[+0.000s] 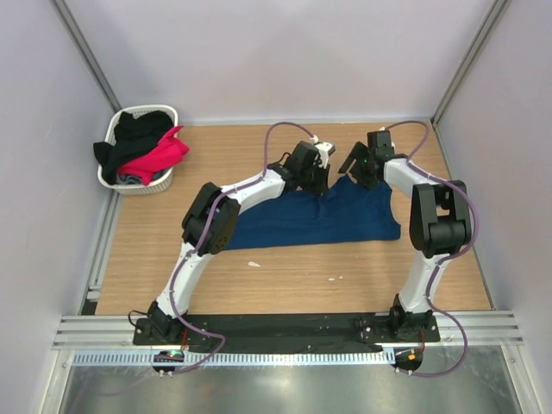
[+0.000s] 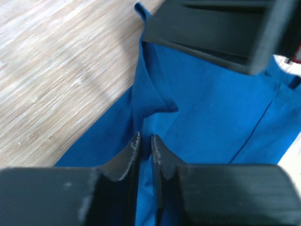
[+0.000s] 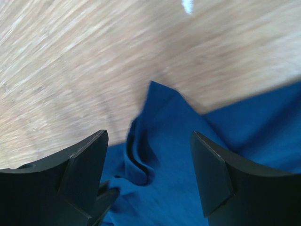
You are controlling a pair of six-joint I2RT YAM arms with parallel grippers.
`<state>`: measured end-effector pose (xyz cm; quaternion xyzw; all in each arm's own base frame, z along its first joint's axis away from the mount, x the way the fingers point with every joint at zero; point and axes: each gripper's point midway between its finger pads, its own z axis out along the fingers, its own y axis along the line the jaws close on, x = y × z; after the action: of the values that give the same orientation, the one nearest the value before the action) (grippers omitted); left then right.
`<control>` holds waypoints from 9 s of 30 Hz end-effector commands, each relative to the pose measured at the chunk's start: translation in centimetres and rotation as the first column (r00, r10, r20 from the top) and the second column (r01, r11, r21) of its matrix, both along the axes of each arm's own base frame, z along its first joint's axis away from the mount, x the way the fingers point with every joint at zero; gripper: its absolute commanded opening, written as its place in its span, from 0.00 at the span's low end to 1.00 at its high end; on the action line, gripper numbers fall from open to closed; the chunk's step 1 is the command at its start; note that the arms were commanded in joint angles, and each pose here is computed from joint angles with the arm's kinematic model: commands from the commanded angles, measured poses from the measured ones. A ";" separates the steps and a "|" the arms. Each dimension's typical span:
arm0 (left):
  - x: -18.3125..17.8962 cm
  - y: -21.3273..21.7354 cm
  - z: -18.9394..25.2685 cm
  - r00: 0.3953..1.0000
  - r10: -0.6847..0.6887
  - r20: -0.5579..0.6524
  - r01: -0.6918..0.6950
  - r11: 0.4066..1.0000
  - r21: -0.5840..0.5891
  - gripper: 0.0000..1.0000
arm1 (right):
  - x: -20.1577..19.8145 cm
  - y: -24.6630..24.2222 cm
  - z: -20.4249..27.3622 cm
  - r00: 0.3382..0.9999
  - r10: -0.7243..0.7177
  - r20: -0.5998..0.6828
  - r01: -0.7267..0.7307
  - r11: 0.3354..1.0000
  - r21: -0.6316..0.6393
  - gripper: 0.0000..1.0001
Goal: Fold and stack the t-shirts
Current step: Fold the tshirt
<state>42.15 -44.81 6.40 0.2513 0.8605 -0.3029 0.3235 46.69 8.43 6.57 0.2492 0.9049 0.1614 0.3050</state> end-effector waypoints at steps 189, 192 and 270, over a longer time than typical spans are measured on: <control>-10.5 12.9 5.1 0.971 0.232 -0.051 -0.231 0.972 0.036 0.68 | -12.4 7.1 2.7 0.942 0.336 0.004 -0.319 0.898 -0.303 0.03; -10.6 13.1 4.9 0.971 0.235 -0.050 -0.233 0.972 0.042 0.68 | -13.3 7.7 1.3 0.936 0.350 -0.034 -0.342 0.884 -0.318 0.10; -8.4 8.1 9.4 0.970 0.243 -0.016 -0.244 0.969 -0.035 0.58 | -7.4 -1.8 6.4 0.994 0.098 0.049 -0.079 0.951 -0.299 0.67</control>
<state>33.24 -38.74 9.56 0.0704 0.9053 -0.2941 0.2984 37.71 6.39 5.97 0.1733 0.9366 0.0252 0.3035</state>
